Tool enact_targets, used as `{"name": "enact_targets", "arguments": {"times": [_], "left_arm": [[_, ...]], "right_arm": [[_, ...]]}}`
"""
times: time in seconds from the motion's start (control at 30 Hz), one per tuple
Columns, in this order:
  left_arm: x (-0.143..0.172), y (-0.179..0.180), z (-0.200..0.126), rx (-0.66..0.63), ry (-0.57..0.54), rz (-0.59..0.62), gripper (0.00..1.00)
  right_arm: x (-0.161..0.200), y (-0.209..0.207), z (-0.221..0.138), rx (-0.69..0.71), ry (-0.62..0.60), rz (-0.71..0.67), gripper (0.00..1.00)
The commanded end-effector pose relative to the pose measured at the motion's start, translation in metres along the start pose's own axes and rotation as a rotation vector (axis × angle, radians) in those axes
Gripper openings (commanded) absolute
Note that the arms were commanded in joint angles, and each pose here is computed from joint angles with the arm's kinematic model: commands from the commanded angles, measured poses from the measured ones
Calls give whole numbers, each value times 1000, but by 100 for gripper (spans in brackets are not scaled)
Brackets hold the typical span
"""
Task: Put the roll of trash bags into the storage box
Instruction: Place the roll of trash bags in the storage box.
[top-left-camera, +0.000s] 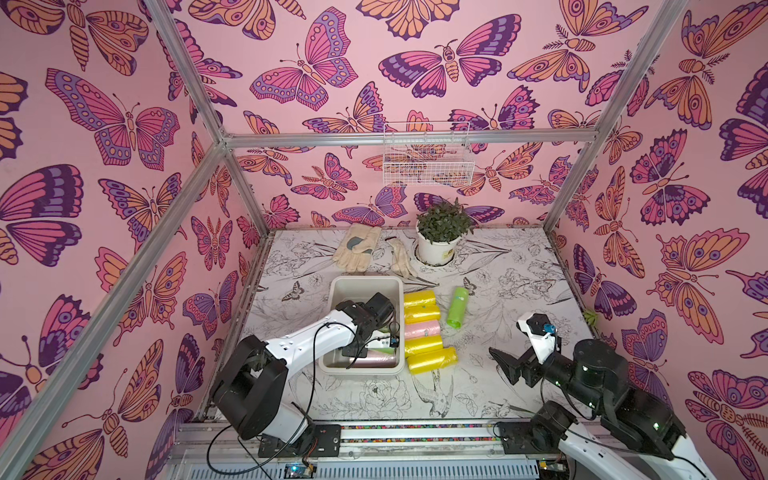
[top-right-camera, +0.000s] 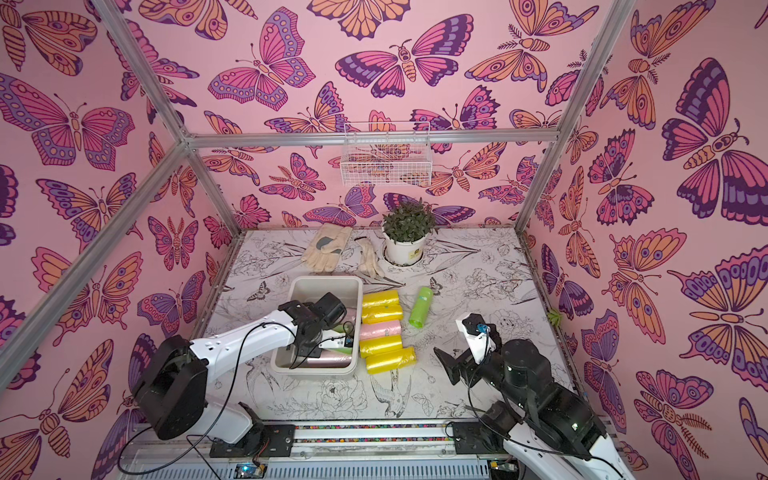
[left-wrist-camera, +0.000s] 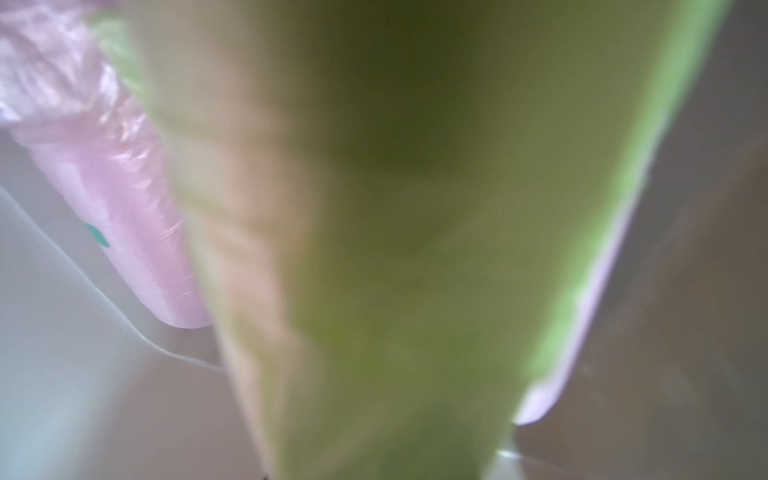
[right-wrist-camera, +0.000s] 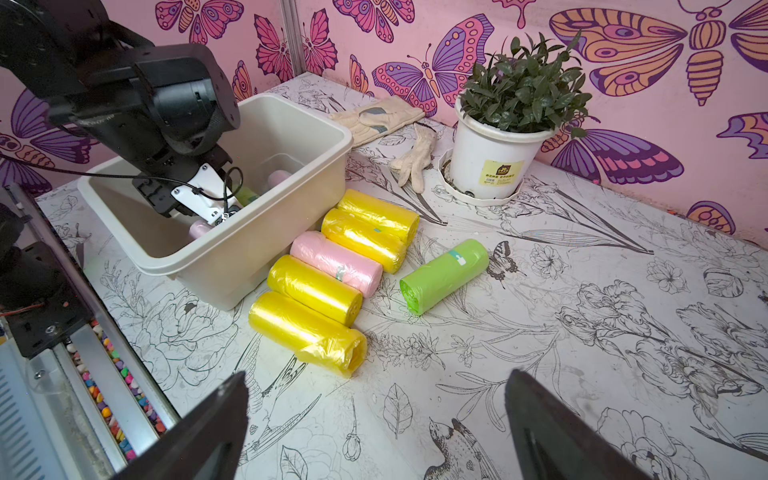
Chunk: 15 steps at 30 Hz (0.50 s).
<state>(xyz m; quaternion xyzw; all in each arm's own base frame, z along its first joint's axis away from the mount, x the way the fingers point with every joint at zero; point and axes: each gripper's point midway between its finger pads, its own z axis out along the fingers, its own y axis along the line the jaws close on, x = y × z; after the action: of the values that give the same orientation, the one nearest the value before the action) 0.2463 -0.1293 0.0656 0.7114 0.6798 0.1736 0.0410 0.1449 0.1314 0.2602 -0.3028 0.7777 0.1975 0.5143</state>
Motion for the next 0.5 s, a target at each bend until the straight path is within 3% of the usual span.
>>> {"name": "enact_targets", "arguments": {"times": [0.0, 0.1, 0.27, 0.3, 0.33, 0.47], "left_arm": [[3, -8, 10, 55, 16, -27, 22], [3, -9, 13, 66, 13, -38, 37], [1, -4, 13, 62, 7, -62, 54], [1, -4, 12, 59, 1, -66, 73], [0, -3, 11, 57, -2, -70, 100], [3, 4, 5, 20, -5, -82, 100]], "right_arm": [[-1, 0, 4, 3, 2, -1, 99], [-1, 0, 4, 0, 3, -1, 99], [-1, 0, 4, 2, 4, -1, 99], [-1, 0, 4, 2, 5, -1, 99], [-1, 0, 4, 1, 5, -2, 99], [0, -1, 6, 10, 7, 3, 99]]}}
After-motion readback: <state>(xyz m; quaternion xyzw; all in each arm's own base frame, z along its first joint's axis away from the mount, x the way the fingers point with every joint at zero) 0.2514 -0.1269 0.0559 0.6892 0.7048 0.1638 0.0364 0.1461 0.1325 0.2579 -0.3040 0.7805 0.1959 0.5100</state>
